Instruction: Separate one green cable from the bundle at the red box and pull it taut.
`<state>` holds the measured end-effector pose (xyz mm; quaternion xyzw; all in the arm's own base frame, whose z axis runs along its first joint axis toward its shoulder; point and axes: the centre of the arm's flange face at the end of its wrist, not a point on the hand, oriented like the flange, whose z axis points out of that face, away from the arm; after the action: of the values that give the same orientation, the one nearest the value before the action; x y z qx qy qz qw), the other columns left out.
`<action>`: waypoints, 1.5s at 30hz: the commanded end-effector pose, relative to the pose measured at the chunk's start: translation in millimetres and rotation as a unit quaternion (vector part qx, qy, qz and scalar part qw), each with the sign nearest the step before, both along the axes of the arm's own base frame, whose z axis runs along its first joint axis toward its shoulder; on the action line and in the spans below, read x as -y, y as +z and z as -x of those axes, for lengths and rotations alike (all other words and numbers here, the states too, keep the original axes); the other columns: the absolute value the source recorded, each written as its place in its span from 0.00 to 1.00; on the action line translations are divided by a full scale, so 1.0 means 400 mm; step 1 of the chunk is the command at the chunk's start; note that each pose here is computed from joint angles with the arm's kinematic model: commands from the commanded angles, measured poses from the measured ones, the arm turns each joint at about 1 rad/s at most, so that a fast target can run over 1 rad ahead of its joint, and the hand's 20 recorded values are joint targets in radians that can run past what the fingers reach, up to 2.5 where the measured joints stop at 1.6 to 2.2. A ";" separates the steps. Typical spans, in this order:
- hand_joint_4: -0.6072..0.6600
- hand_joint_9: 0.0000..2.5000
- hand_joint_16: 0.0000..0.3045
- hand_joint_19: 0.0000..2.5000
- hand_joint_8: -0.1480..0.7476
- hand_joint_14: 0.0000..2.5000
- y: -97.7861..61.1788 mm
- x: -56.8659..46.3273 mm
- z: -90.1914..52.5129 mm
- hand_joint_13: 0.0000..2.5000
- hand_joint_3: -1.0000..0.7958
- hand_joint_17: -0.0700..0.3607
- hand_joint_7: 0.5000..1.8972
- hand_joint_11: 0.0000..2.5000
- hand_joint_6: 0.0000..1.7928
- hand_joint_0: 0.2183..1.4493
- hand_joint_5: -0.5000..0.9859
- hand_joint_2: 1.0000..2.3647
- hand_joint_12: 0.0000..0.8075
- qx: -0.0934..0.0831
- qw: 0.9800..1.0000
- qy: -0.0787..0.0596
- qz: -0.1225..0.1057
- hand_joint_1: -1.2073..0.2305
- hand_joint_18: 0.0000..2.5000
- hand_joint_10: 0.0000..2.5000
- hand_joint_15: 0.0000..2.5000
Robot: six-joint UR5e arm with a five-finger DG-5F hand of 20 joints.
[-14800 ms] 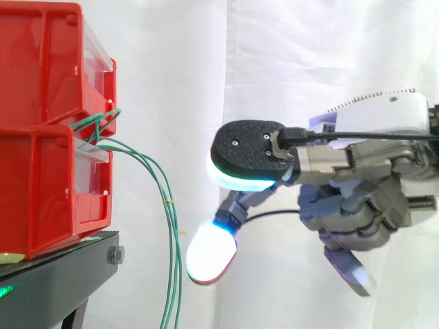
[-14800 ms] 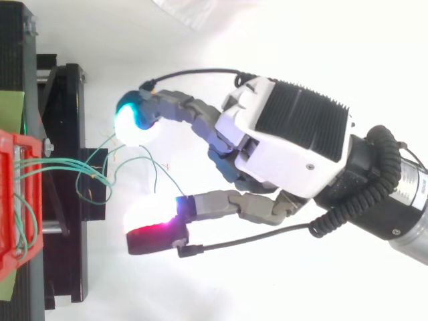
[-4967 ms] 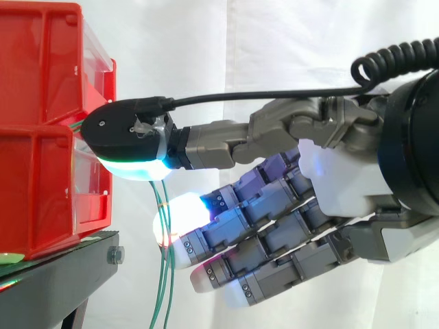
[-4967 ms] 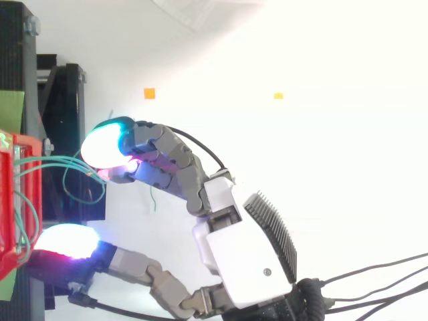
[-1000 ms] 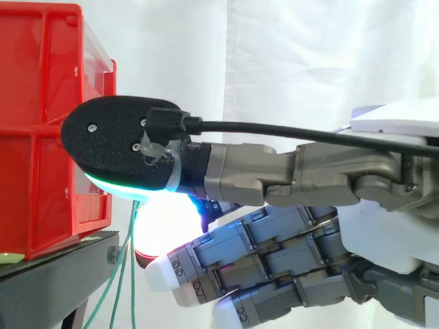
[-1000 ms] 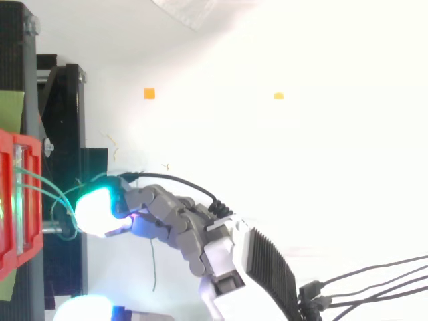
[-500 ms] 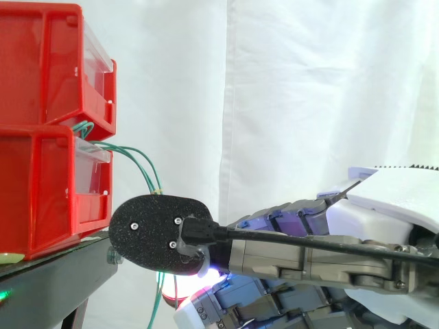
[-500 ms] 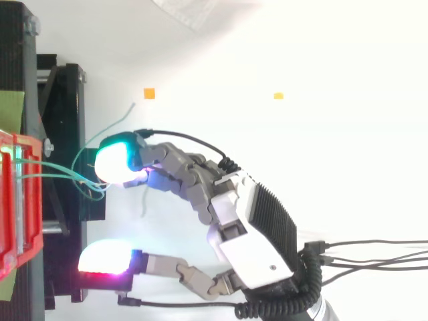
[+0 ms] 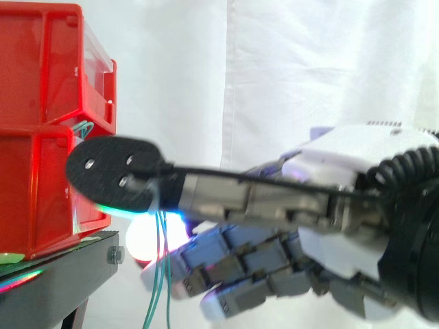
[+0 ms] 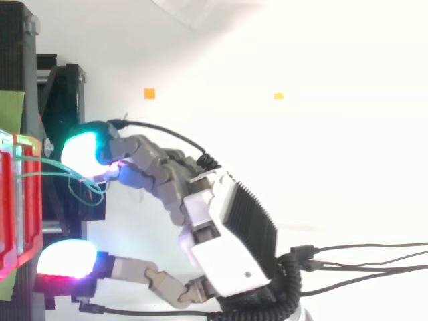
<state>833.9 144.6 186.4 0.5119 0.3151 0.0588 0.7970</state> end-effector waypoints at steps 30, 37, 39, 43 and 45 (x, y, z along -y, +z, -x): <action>0.77 0.30 0.23 0.24 0.57 0.01 -0.107 -0.092 0.004 0.22 0.28 0.53 0.70 0.21 0.28 0.17 0.29 0.00 0.52 -0.024 0.994 -0.058 -0.089 0.33 0.21 0.01 0.19; 0.77 0.30 0.23 0.24 0.57 0.01 -0.095 -0.101 0.013 0.22 0.28 0.53 0.72 0.21 0.28 0.16 0.29 0.00 0.53 -0.029 0.993 -0.060 -0.094 0.33 0.22 0.01 0.19; 0.77 0.30 0.23 0.24 0.57 0.01 -0.075 -0.091 0.030 0.22 0.28 0.53 0.71 0.21 0.29 0.16 0.29 0.00 0.52 -0.038 0.992 -0.061 -0.107 0.33 0.22 0.01 0.19; 0.77 0.30 0.23 0.24 0.57 0.01 -0.054 -0.084 0.049 0.22 0.28 0.54 0.71 0.21 0.29 0.16 0.29 0.00 0.52 -0.048 0.990 -0.060 -0.118 0.33 0.22 0.01 0.19; 0.77 0.30 0.23 0.25 0.57 0.01 -0.042 -0.085 0.054 0.22 0.28 0.53 0.71 0.21 0.29 0.16 0.29 0.00 0.53 -0.053 0.990 -0.060 -0.116 0.33 0.22 0.01 0.19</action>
<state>816.6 179.0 162.1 0.6197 0.3114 0.0222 0.7200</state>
